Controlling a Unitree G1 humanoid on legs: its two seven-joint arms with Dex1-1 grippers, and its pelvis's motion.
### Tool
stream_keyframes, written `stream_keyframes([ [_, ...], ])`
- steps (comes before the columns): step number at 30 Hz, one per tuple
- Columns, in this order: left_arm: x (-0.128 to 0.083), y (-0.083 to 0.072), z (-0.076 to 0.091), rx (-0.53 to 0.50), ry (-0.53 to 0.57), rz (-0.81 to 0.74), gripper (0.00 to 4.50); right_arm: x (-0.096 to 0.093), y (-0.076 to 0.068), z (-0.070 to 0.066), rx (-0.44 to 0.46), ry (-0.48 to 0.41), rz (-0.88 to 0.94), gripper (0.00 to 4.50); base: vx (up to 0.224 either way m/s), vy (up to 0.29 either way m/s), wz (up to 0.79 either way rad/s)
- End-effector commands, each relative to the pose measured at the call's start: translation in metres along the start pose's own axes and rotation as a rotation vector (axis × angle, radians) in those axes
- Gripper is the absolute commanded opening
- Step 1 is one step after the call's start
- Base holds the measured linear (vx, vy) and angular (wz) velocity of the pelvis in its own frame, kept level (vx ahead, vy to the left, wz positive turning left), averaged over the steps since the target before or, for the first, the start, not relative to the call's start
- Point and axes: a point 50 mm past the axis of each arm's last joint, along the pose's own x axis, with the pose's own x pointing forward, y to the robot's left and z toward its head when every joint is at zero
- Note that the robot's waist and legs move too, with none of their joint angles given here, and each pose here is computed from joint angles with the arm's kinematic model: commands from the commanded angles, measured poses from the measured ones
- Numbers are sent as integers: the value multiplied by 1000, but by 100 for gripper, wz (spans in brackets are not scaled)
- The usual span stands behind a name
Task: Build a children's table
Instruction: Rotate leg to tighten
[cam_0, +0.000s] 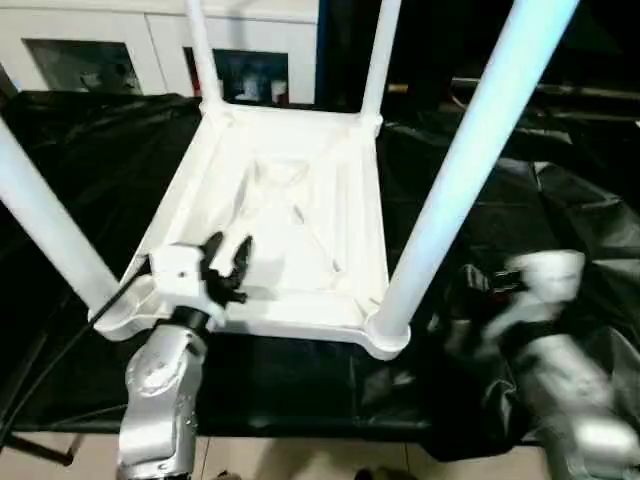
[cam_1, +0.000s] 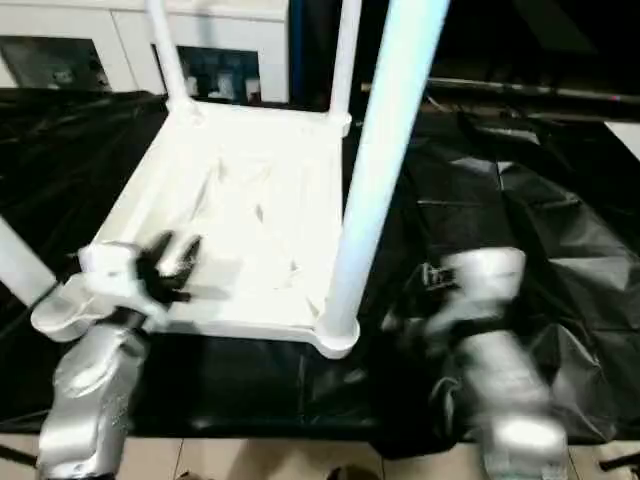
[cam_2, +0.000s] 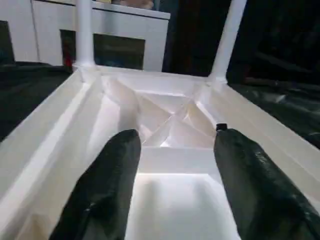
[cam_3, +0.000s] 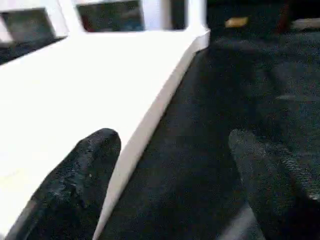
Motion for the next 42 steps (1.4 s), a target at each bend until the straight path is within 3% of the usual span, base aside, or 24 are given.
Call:
stream_keyframes([
  [1, 1, 1, 0, 6, 16, -22, 274, 0, -5, -1, -20, 9, -52, 398, 0, 0, 0],
  [7, 0, 5, -2, 22, 44, -37, 274, 2, 6, -8, -56, 57, 28, 398, 0, 0, 0],
  [18, -3, 2, -4, 41, 79, -70, 274, 6, 9, -12, -53, 54, 13, 398, -5, 2, 0],
  [22, -4, 7, -3, 45, 73, -53, 274, 2, 0, -11, -62, 40, -35, 398, -105, 13, 2],
  [25, -9, 10, -4, 73, 75, -65, 274, -10, -18, -18, -105, 90, -145, 398, -189, 19, -2],
  [29, -14, 9, -5, 57, 79, -79, 279, -21, -28, -18, -49, 66, -187, 431, -60, 33, -4],
  [30, -15, 9, -3, 39, 68, -89, 303, -22, -30, -18, -44, 63, -192, 434, -45, -141, -2],
  [34, -18, 18, 1, 81, 47, 9, 313, -29, -21, -16, -43, 42, -70, 447, -11, -35, 0],
  [42, -27, 38, 9, 129, 1, 242, 386, -28, -3, -5, -34, -28, 117, 450, -53, 22, 8],
])
